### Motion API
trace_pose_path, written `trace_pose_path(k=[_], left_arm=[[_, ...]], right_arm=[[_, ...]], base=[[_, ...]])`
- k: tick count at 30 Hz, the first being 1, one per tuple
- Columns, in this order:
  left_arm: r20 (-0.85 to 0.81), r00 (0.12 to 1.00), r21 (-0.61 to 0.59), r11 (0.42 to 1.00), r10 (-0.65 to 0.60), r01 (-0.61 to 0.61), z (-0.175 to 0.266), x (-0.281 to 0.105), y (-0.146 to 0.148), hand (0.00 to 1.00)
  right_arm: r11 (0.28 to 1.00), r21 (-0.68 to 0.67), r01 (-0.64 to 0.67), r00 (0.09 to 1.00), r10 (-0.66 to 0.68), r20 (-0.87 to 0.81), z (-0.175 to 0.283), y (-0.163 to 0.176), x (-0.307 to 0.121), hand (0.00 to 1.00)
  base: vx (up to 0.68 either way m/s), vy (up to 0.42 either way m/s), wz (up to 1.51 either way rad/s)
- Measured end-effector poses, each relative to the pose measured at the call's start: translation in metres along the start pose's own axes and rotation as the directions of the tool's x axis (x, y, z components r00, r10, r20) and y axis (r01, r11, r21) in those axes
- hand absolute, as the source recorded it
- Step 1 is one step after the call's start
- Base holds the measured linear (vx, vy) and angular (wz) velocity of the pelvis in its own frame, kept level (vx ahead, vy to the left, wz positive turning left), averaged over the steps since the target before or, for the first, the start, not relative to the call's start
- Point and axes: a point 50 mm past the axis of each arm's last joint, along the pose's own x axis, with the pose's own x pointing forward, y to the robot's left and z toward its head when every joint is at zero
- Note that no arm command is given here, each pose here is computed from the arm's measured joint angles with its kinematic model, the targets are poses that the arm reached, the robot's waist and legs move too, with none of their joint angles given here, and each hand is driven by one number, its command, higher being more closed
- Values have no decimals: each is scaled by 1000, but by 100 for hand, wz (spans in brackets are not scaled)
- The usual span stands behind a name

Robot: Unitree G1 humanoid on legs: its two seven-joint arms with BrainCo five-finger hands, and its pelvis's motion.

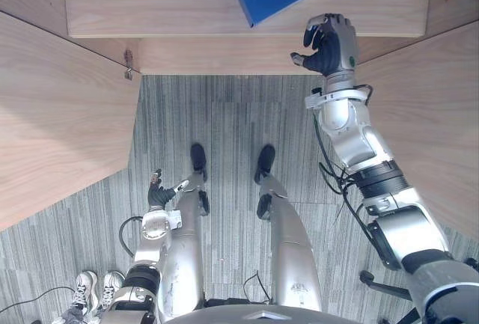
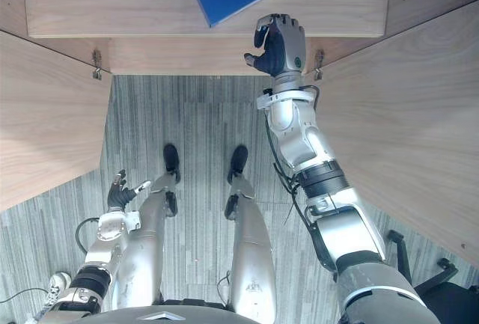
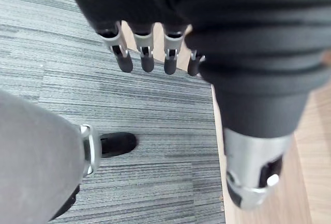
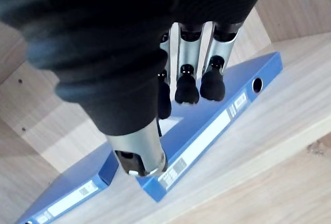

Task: Walk over to the cabinet, pick up the folder, carry it to the office cabinet, place the folder inside the office cabinet, then close the office cabinet door

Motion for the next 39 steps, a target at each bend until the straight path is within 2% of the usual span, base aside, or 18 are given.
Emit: trace_pose_path(k=[6, 18, 32, 39], left_arm=[[2, 1000, -6, 1000, 10, -10, 1, 1, 2, 0], [-15, 998, -37, 998, 56, -56, -1, 3, 9, 0], [2, 999, -80, 995, 51, -51, 4, 3, 6, 0], [65, 997, -98, 994, 47, -40, 18, 3, 3, 0]], right_arm=[[999, -22, -31, 999, 31, -12, 0, 7, 13, 100], [999, -1, 35, 997, -35, -64, 2, -22, 63, 100], [997, 52, 61, 988, -53, -148, -8, -33, 76, 100], [993, 75, 92, 990, -84, -110, 7, -43, 89, 100]], base=[[3, -3, 1], [8, -16, 5], [37, -27, 7], [24, -21, 10]])
